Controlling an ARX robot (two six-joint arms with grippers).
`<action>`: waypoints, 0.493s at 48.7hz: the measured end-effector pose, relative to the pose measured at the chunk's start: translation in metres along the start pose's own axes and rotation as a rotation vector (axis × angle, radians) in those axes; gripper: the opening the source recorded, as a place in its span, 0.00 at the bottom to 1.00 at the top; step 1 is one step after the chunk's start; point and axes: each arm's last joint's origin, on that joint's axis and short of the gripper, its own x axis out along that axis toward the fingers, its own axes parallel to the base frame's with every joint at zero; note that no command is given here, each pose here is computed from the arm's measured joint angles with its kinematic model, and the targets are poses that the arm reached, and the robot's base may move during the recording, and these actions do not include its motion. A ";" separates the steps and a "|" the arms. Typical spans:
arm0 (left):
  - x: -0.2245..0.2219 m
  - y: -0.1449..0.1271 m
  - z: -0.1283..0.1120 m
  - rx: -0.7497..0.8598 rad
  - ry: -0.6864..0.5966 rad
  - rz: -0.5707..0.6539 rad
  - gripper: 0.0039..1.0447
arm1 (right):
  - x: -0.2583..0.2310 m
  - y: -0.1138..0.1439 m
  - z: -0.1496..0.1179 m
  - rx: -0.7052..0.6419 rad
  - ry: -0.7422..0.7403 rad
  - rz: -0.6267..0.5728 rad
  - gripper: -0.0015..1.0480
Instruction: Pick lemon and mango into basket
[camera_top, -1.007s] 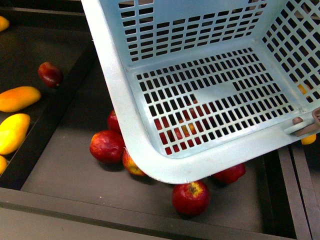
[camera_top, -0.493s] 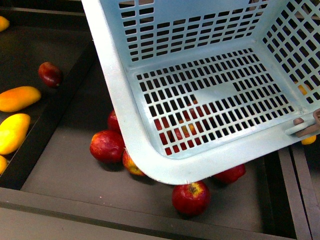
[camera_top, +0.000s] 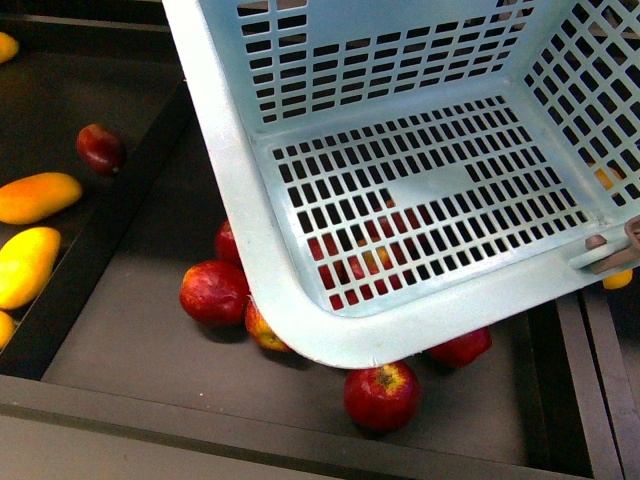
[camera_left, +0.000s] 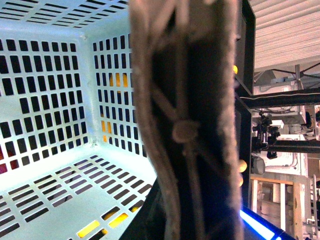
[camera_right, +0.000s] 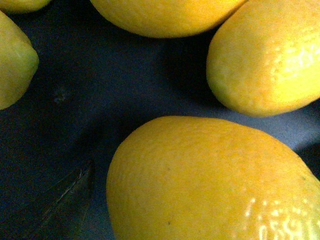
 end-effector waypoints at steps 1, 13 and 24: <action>0.000 0.000 0.000 0.000 0.000 0.000 0.04 | 0.000 0.000 0.001 0.000 -0.002 0.000 0.92; 0.000 0.000 0.000 0.000 0.000 0.000 0.04 | 0.005 0.001 0.001 0.003 -0.024 0.004 0.92; 0.000 0.000 0.000 0.000 0.000 0.000 0.04 | 0.008 -0.001 0.000 0.014 -0.042 0.007 0.92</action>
